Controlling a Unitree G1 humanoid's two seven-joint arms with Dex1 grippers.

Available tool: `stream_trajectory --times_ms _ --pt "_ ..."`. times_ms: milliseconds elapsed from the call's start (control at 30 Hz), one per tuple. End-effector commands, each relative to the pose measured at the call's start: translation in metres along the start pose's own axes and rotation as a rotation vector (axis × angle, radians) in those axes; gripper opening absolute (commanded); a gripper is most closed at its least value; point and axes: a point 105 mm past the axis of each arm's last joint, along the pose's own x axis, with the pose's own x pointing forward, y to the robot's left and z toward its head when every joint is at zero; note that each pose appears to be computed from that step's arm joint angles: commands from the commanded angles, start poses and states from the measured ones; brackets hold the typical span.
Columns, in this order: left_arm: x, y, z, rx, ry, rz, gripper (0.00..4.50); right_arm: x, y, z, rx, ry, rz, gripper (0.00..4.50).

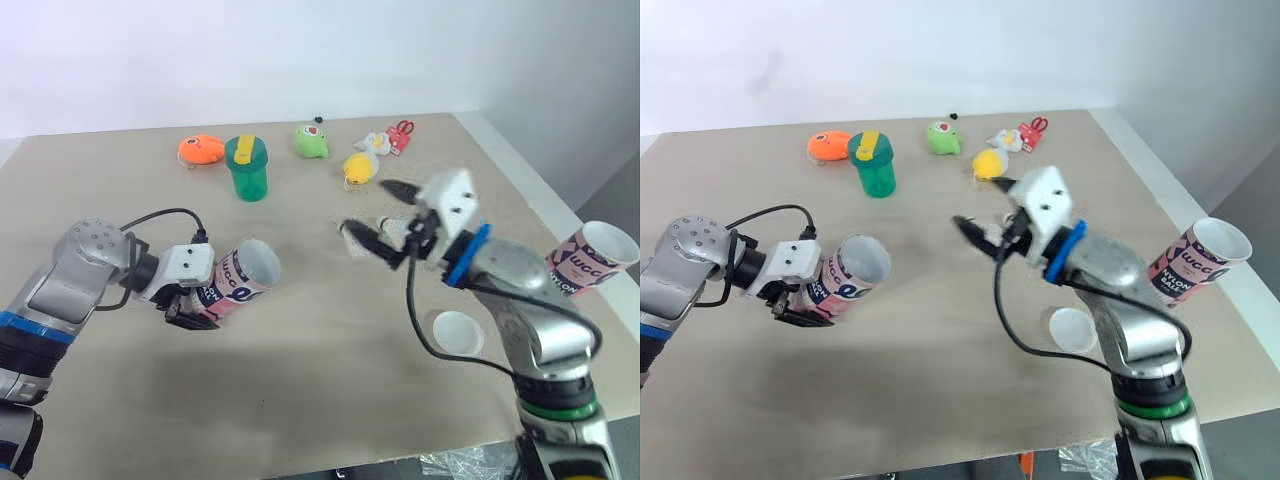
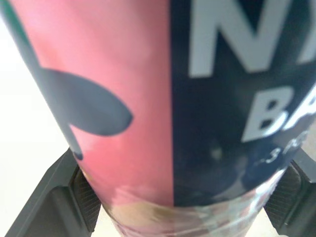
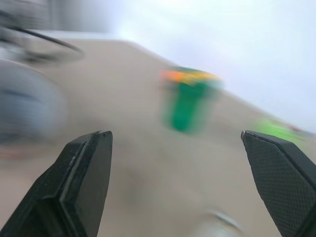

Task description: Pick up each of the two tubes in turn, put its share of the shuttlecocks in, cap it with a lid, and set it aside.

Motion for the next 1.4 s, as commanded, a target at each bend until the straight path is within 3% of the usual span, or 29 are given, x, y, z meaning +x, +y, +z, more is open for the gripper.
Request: stream_trajectory --times_ms 33,167,300,467,567,800,1033,1367,1400 --pt "-0.004 0.003 0.005 0.03 -0.01 0.026 3.91 -0.028 -0.034 -0.026 -0.015 0.035 -0.266 4.45" --pt "-0.003 0.004 0.007 0.034 -0.015 0.022 3.91 -0.041 -0.025 -0.071 0.113 0.168 -0.295 4.45" --pt "-0.002 0.006 0.008 0.039 -0.016 0.021 3.91 -0.036 -0.011 -0.087 0.174 0.209 -0.254 4.45" --pt "-0.003 0.006 0.009 0.044 -0.016 0.02 3.91 -0.019 -0.005 -0.078 0.193 0.164 -0.215 4.45" --pt "-0.005 0.005 0.008 0.037 -0.015 0.025 3.91 -0.004 0.02 -0.057 0.239 0.088 -0.071 4.45" --pt "-0.007 0.003 0.007 0.027 -0.011 0.033 3.91 0.034 0.066 -0.051 0.303 0.081 0.09 4.45" --pt "-0.01 0.0 0.007 0.017 -0.01 0.045 3.91 0.077 0.065 -0.061 0.311 0.1 0.056 4.45" --pt "-0.011 -0.001 0.007 0.009 -0.012 0.06 3.91 0.094 0.058 -0.079 0.369 0.144 -0.002 4.45" --pt "-0.011 -0.001 0.006 0.008 -0.012 0.061 3.91 0.095 0.058 -0.08 0.371 0.145 -0.005 4.22"
